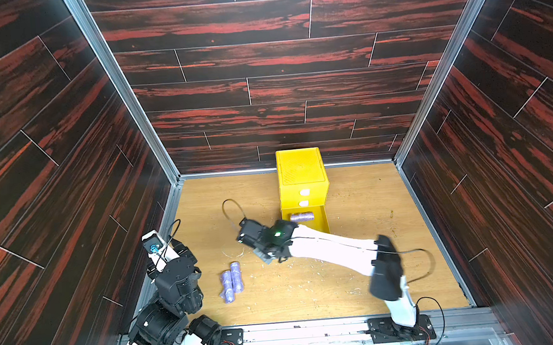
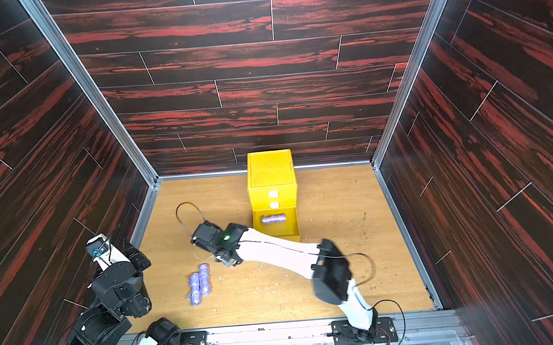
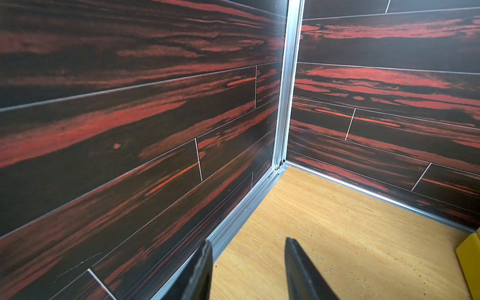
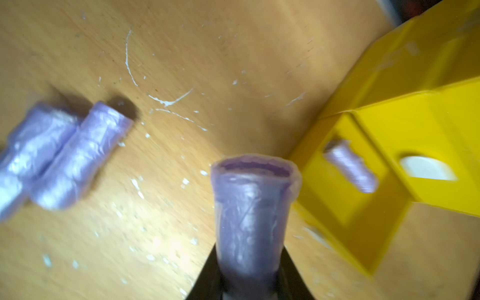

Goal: Sort the rolls of trash bags by color and place them into the drawer
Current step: Pick up the roll of trash bags from the center of the board, then place the roll of trash bags in the drawer.

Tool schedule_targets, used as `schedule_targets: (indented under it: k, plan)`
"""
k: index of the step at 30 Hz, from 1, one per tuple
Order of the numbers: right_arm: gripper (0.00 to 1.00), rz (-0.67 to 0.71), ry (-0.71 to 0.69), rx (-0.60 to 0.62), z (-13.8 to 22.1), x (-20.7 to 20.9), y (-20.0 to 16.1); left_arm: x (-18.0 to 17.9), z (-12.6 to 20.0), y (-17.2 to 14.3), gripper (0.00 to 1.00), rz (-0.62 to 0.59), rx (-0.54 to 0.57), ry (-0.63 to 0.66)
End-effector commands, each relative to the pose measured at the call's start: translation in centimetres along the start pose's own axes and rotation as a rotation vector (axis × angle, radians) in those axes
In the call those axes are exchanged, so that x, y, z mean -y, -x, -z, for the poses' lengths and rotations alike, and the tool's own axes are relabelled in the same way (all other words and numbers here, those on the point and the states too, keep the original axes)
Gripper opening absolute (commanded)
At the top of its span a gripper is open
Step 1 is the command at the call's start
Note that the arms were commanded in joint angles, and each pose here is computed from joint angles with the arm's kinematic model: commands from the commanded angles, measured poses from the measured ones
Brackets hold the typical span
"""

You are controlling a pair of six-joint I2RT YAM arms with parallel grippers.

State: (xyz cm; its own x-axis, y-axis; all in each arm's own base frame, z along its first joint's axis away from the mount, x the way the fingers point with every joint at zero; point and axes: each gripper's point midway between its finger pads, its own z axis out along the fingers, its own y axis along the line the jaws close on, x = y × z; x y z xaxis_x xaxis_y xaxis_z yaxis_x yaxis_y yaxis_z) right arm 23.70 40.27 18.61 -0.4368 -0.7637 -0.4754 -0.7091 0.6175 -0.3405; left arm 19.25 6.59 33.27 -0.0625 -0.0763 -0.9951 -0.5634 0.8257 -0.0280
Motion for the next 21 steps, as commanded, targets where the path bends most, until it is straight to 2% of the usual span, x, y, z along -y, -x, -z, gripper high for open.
schedule_targets:
  k: [1, 6, 11, 18, 21]
  plan:
    - [0.28, 0.193, -0.063, 0.084, 2.6, 2.5, -0.8, 0.1, 0.0, 0.0, 0.47, -0.001, -0.001, -0.012]
    - [0.28, 0.225, -0.204, 0.197, 6.4, 6.9, -0.7, 0.4, -0.1, -0.1, 0.47, -0.002, -0.006, -0.02]
    - [0.25, 0.35, -0.367, 0.251, 7.0, 9.6, -1.6, 0.3, 0.0, -0.1, 0.47, -0.002, -0.007, -0.024]
    - [0.26, 0.419, -0.179, 0.289, 6.3, 10.6, -3.0, 0.2, 0.1, -0.1, 0.47, 0.01, -0.002, -0.029]
    - [0.21, 0.48, -0.138, 0.326, 5.9, 11.0, -3.1, 0.1, 0.1, 0.0, 0.47, 0.013, -0.001, -0.029]
